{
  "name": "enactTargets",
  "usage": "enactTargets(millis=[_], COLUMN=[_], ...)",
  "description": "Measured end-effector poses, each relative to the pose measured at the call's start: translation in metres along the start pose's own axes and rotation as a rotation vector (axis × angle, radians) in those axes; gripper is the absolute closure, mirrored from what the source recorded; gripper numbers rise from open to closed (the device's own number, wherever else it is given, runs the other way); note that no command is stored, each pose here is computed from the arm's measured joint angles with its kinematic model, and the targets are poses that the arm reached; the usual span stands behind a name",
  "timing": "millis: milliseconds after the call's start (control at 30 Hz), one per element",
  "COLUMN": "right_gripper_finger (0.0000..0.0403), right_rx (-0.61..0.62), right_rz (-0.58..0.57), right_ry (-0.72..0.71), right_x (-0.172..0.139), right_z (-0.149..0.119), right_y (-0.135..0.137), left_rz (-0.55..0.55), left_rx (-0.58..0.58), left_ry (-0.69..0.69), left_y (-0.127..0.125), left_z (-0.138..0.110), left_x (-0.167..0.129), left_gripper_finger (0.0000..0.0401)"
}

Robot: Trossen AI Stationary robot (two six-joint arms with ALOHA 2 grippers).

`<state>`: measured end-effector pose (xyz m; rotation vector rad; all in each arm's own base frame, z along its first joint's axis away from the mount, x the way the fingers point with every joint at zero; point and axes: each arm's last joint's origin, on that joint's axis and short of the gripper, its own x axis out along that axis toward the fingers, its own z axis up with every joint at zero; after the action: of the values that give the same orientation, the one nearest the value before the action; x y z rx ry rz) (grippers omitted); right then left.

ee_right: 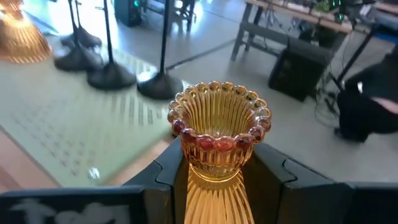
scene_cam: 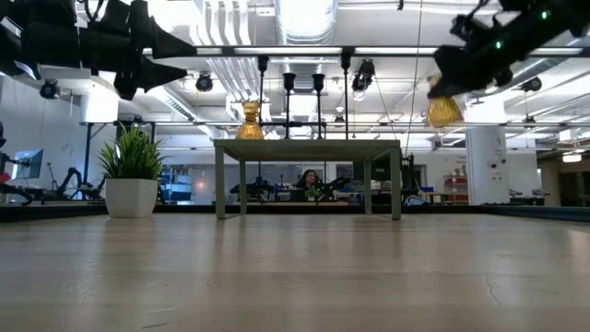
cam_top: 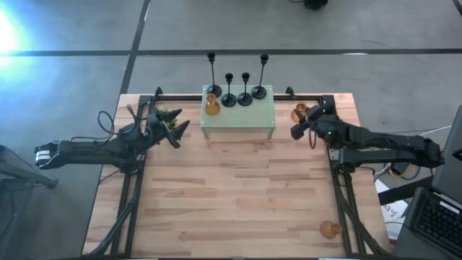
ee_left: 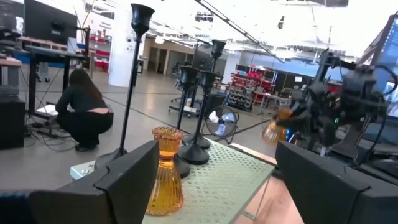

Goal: Pick & Place candle stick holders
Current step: Put the top orange glass candle holder on the shelf aligned with the other orange glass candle holder

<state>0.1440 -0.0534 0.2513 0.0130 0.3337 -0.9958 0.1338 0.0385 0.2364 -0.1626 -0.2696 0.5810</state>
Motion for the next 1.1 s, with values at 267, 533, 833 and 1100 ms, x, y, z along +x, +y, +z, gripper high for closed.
enactTargets(millis=[267, 533, 833, 1100], right_gripper_finger=[0.0295, 0.0295, 0.0295, 0.0295], right_rx=[-0.004, -0.037, -0.072, -0.041], right_rz=[0.117, 0.230, 0.384, 0.482], right_ry=[-0.034, -0.008, 0.032, -0.056], right_x=[-0.012, -0.001, 0.020, 0.029], right_z=[0.049, 0.066, 0.071, 0.079], right_y=[0.003, 0.030, 0.064, 0.079], left_rz=[0.004, 0.003, 0.004, 0.004], left_rx=[0.018, 0.017, -0.022, -0.060], left_ry=[0.031, 0.029, 0.028, 0.028], left_y=[0.000, 0.000, 0.000, 0.000], left_z=[-0.003, -0.003, -0.003, -0.003], left_x=[0.000, 0.000, 0.000, 0.000], left_gripper_finger=[0.0075, 0.0075, 0.0075, 0.0075])
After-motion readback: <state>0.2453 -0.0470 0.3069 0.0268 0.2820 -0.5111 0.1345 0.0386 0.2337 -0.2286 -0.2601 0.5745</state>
